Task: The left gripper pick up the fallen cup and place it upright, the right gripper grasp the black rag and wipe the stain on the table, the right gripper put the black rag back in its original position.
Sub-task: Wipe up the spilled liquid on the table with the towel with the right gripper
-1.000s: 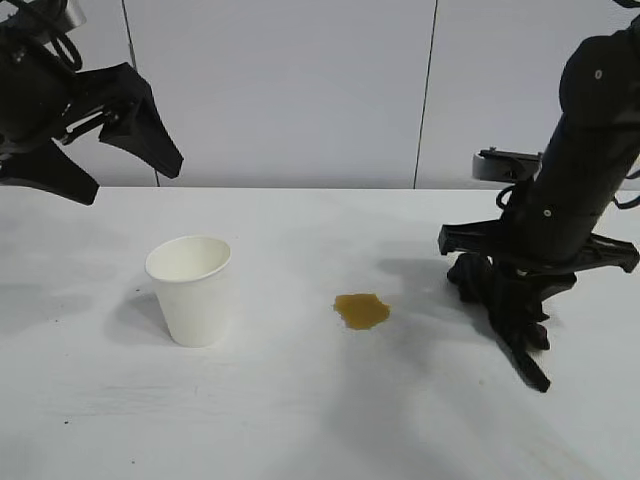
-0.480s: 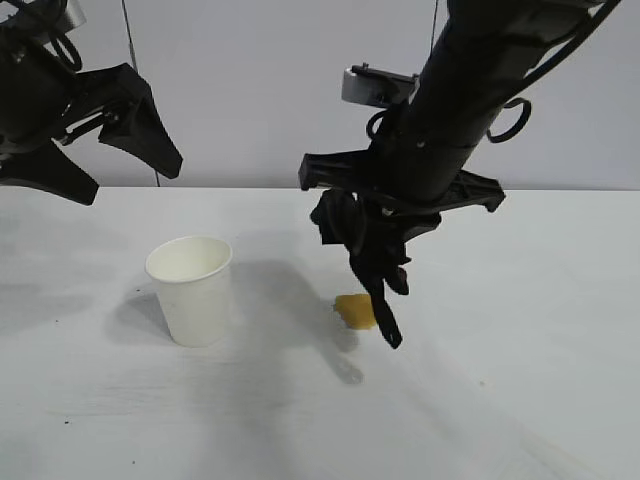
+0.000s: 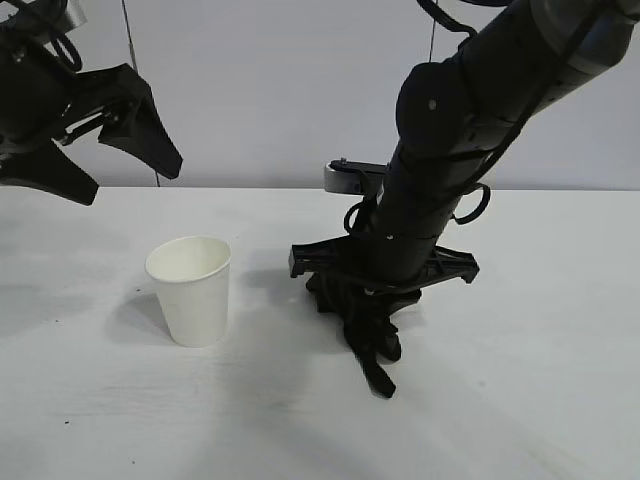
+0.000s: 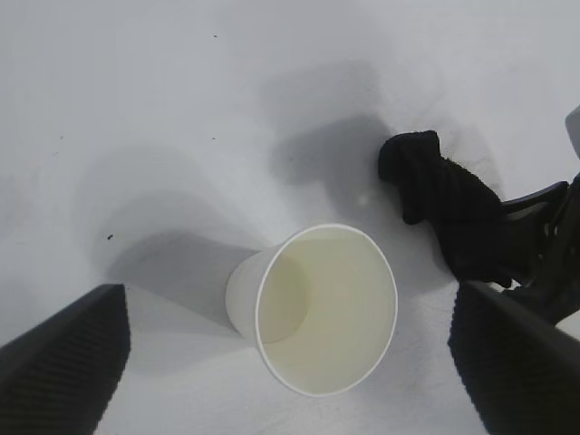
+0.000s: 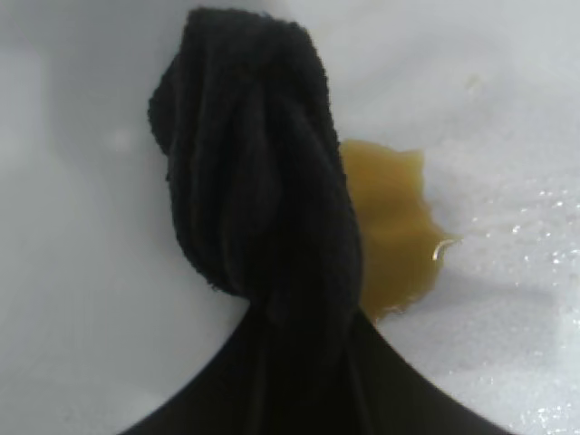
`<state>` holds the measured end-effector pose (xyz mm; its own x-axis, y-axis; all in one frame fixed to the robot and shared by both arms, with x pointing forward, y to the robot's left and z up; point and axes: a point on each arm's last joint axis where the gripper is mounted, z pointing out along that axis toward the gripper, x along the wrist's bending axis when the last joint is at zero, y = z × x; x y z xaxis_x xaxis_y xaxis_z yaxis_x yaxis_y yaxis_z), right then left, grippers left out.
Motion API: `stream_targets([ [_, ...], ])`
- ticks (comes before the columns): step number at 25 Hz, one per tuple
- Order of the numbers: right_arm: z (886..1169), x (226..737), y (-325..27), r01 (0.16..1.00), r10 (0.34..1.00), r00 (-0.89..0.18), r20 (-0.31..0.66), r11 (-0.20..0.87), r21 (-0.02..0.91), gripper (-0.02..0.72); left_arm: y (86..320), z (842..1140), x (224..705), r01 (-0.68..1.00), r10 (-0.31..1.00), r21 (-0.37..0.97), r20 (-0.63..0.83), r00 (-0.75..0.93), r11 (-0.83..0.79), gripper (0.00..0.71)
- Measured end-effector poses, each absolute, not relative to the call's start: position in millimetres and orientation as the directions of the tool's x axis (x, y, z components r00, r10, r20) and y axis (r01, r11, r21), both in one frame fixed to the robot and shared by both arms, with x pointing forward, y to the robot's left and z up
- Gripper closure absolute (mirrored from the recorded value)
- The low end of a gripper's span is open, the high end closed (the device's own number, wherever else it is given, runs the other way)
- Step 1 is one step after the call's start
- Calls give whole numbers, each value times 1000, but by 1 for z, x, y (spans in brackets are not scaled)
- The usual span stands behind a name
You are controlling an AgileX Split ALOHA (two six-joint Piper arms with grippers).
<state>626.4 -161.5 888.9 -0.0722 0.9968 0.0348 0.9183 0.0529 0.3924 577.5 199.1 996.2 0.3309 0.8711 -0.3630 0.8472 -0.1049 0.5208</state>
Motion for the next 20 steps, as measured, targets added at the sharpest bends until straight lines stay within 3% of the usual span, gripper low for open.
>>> stream_targets([
  [5,889,631,-175,919,999,-42,29,27,394,611,199,996,577,847,871,521,-363,331,-105,22],
  [15,887,587,-79,918,970,-210,123,152,365,611,199,996,578,847,871,521,-362,331,-105,23],
  [20,887,595,-92,924,977,-172,127,115,365,611,199,996,578,847,871,521,-362,331,-105,23],
])
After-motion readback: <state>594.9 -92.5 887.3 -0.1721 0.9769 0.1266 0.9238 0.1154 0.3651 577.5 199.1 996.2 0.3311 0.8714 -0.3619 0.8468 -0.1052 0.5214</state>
